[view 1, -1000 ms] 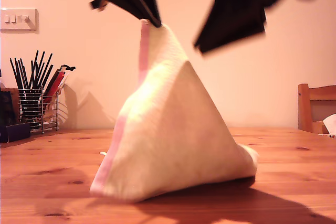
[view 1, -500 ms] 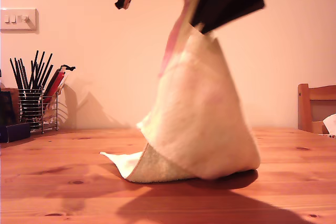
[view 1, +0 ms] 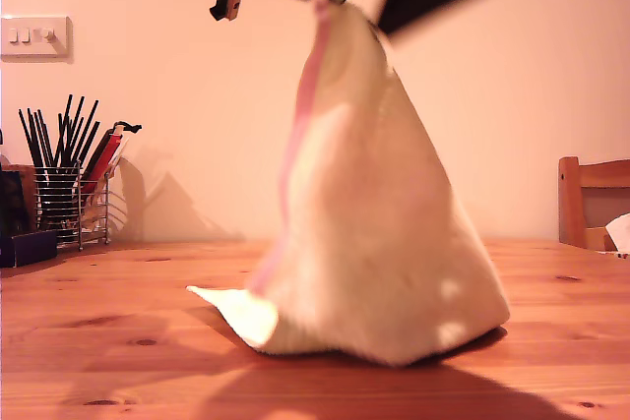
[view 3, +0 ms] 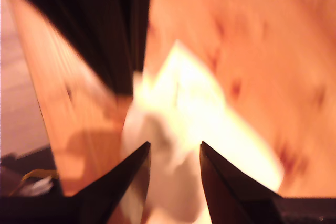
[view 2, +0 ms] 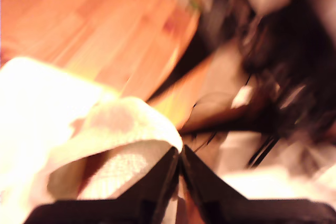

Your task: Fold the tea towel in front of you. After folding it, place it to the right side.

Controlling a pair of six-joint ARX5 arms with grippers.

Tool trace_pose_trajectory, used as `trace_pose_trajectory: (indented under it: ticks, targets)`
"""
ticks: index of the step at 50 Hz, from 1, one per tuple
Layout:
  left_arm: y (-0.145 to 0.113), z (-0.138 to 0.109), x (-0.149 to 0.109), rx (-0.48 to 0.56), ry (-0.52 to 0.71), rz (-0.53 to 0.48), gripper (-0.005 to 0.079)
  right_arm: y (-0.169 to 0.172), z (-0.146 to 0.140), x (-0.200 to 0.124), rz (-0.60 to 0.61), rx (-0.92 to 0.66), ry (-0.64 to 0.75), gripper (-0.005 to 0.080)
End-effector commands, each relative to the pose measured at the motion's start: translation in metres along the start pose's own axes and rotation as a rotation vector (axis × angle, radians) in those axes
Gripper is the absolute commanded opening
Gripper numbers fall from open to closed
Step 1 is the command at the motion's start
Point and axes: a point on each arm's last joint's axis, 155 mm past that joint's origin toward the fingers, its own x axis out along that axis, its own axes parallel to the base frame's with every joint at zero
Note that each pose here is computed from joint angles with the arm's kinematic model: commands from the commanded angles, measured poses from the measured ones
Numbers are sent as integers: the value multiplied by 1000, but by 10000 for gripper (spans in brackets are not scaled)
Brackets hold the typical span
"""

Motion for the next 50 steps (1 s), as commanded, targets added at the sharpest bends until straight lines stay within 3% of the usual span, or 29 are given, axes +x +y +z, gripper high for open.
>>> trace_pose_trajectory:
  ticks: [1, 2, 13, 14, 16, 17, 22, 50]
  targets:
    - [4, -5, 8, 6, 24, -5, -20, 10, 10, 0, 31, -65, -28, 265]
    - [3, -5, 8, 58, 26, -7, -20, 12, 12, 0, 37, -85, -33, 265]
    - [4, -19, 9, 175, 86, 13, -20, 35, 11, 3, 97, -180, -15, 265]
    - [4, -20, 10, 224, 94, 10, -20, 36, 11, 3, 98, -181, -15, 265]
    - [1, -23, 10, 218, 106, 3, -20, 36, 11, 3, 99, -181, -14, 265]
    - [0, -25, 10, 269, 113, -3, -20, 36, 11, 3, 100, -180, -13, 265]
    - [-5, -29, 10, 331, 130, -19, -20, 37, 8, 3, 107, -177, -3, 265]
    - [-47, -13, -2, 566, 129, -65, -20, 62, -4, 2, 198, -167, 44, 264]
